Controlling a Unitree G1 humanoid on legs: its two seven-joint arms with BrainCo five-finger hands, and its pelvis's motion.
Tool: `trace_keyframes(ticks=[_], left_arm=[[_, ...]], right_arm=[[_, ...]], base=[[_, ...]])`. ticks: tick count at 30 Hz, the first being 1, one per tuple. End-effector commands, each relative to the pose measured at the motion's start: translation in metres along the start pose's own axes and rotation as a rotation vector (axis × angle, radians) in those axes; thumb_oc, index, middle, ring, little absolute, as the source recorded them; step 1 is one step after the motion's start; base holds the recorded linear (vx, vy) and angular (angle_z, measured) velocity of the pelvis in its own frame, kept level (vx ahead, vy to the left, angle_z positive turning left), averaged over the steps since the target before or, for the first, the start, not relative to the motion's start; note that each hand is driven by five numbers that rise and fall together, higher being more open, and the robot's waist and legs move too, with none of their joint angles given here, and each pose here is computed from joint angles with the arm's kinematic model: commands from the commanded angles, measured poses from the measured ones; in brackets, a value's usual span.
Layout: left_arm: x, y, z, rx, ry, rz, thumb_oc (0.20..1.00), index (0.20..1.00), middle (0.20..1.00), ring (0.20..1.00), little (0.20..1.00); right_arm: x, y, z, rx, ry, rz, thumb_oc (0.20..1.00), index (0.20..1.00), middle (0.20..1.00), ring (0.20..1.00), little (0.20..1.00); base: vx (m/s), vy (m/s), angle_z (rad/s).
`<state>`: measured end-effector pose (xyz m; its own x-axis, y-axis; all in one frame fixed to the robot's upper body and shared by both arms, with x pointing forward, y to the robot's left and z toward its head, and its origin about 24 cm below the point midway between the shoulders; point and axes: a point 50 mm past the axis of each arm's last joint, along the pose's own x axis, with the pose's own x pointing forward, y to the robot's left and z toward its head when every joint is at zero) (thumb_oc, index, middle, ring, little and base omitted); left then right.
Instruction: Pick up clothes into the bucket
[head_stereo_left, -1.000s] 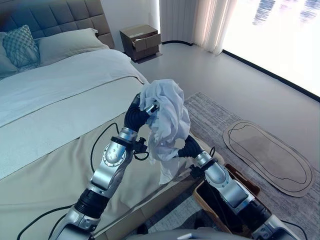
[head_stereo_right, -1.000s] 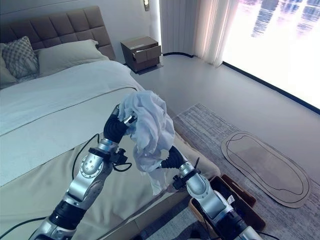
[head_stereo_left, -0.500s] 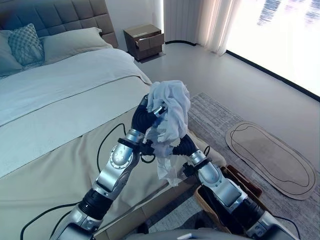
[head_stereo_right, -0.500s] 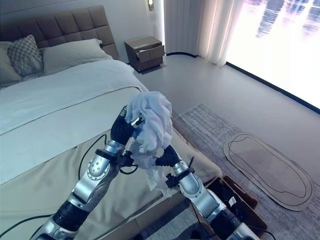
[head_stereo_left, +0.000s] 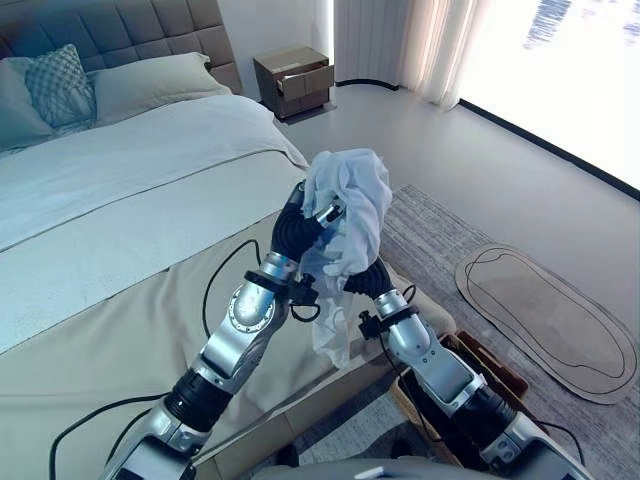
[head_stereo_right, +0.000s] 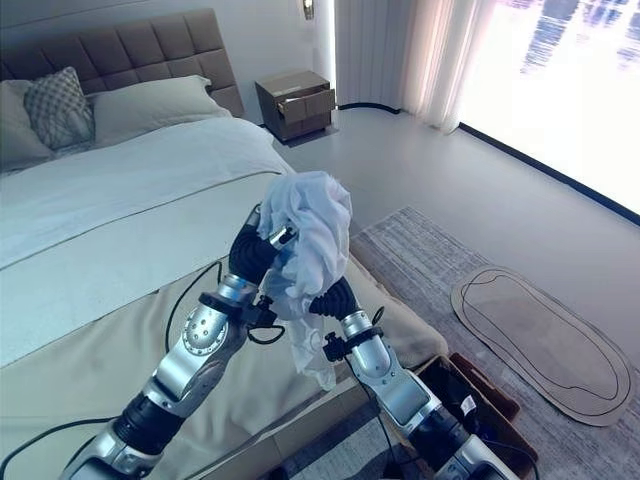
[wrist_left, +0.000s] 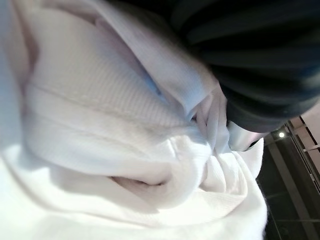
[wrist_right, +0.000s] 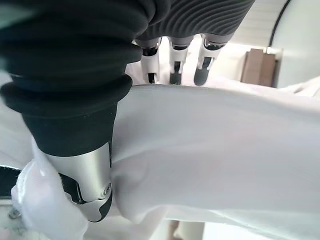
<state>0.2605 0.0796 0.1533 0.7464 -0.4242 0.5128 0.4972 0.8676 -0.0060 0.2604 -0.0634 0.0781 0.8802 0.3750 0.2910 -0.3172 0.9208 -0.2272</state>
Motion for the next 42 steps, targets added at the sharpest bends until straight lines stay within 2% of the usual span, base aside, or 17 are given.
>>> trace_keyframes(ticks=[1, 4, 5, 33, 34, 42], left_arm=[[0.02, -0.016, 0.032, -0.065, -0.18, -0.066, 0.2, 0.2, 0.2, 0.2, 0.2], [0.02, -0.017, 0.031, -0.068, -0.178, -0.067, 0.2, 0.2, 0.2, 0.2, 0.2], [0.02, -0.017, 0.032, -0.076, -0.178, -0.067, 0.2, 0.2, 0.2, 0.2, 0.2], [0.019, -0.012, 0.027, -0.073, -0.169, -0.041, 0.2, 0.2, 0.2, 0.2, 0.2], [0.019, -0.011, 0.029, -0.062, -0.177, -0.032, 1.0, 1.0, 1.0, 1.0, 1.0], [0.018, -0.007, 0.037, -0.085, -0.23, 0.008, 1.0, 1.0, 1.0, 1.0, 1.0]], right_arm=[[0.033, 0.01, 0.074, 0.171, -0.37, -0.025, 1.0, 1.0, 1.0, 1.0, 1.0], [0.033, 0.01, 0.077, 0.174, -0.385, -0.02, 1.0, 1.0, 1.0, 1.0, 1.0], [0.034, 0.011, 0.079, 0.177, -0.393, -0.006, 0.2, 0.2, 0.2, 0.2, 0.2], [0.032, 0.008, 0.069, 0.203, -0.349, 0.03, 0.2, 0.2, 0.2, 0.2, 0.2], [0.032, 0.007, 0.067, 0.205, -0.34, 0.02, 0.2, 0.2, 0.2, 0.2, 0.2], [0.031, -0.003, 0.062, 0.194, -0.324, -0.027, 0.2, 0.2, 0.2, 0.2, 0.2]], base=[[0.0, 0.0, 0.0], [0.0, 0.0, 0.0], [0.0, 0.0, 0.0], [0.0, -0.001, 0.01], [0.0, 0.0, 0.0], [0.0, 0.0, 0.0]])
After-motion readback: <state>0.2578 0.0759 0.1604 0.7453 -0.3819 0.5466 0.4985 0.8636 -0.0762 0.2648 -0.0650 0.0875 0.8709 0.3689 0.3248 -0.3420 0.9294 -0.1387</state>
